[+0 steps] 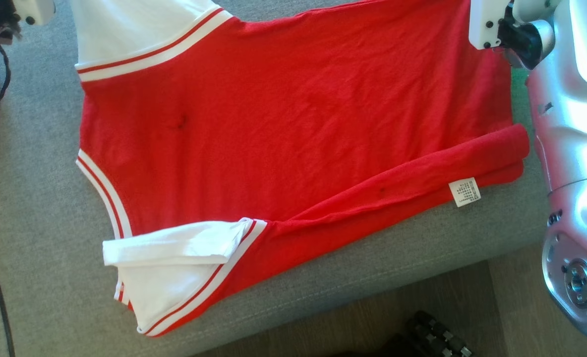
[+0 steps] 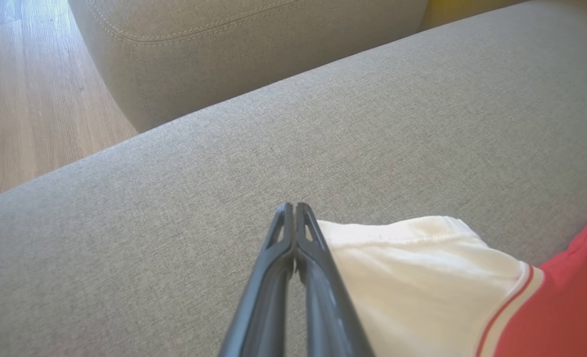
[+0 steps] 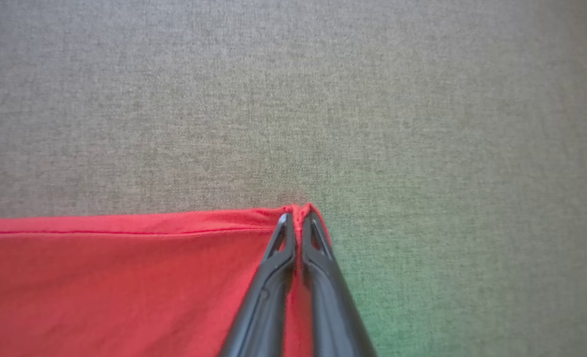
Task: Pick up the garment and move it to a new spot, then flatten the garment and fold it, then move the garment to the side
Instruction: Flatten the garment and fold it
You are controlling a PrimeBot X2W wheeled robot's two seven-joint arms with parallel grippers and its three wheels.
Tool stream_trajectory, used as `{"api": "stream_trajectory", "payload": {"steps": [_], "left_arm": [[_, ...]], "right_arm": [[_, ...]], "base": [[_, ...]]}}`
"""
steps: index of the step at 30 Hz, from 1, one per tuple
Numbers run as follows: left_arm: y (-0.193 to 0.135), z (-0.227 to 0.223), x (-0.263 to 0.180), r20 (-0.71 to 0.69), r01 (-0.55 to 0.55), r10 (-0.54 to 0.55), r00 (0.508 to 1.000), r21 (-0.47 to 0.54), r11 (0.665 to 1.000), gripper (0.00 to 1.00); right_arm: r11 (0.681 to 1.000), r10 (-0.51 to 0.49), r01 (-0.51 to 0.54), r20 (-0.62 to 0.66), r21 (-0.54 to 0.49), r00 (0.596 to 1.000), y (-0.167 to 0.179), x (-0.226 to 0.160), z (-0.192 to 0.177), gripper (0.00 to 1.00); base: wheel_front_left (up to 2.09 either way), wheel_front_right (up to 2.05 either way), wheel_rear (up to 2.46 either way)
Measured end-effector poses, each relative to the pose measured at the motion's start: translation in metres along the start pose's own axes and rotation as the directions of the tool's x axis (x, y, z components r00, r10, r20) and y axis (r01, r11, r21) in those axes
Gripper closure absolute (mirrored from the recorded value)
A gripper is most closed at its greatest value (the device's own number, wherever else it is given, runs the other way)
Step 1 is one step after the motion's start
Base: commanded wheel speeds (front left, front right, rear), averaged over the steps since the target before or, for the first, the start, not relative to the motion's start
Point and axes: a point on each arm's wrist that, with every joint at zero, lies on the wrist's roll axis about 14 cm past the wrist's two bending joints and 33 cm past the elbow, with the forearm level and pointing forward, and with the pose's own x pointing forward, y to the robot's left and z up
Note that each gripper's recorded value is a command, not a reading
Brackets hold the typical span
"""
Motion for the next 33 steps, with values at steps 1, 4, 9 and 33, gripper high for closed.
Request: {"api": "stream_trajectory", "payload": {"steps": [1, 4, 9, 33], "left_arm": [[-0.001, 0.002, 0.0, 0.008, 0.002, -0.002, 1.0, 0.007, 1.0, 1.0], [0.0, 0.005, 0.0, 0.033, -0.003, 0.002, 0.999, 0.024, 1.0, 1.0], [0.0, 0.032, -0.004, 0.166, -0.014, 0.002, 0.986, 0.068, 0.998, 1.0], [-0.026, 0.027, -0.079, 0.362, 0.068, -0.043, 0.931, -0.055, 0.996, 1.0]], "right_arm": [[1.0, 0.0, 0.0, 0.005, 0.005, 1.0, 0.0, 0.0, 0.001, 1.0], [1.0, 0.0, 0.0, 0.021, 0.02, 1.0, -0.002, 0.001, 0.002, 1.0], [0.995, -0.003, -0.007, 0.103, 0.097, 0.995, -0.008, 0.001, 0.014, 1.0], [0.946, -0.016, -0.072, 0.269, 0.315, 0.963, -0.028, -0.03, 0.029, 1.0]], "base": [[0.0, 0.0, 0.0], [0.0, 0.0, 0.0], [0.0, 0.0, 0.0], [0.0, 0.0, 0.0]]}}
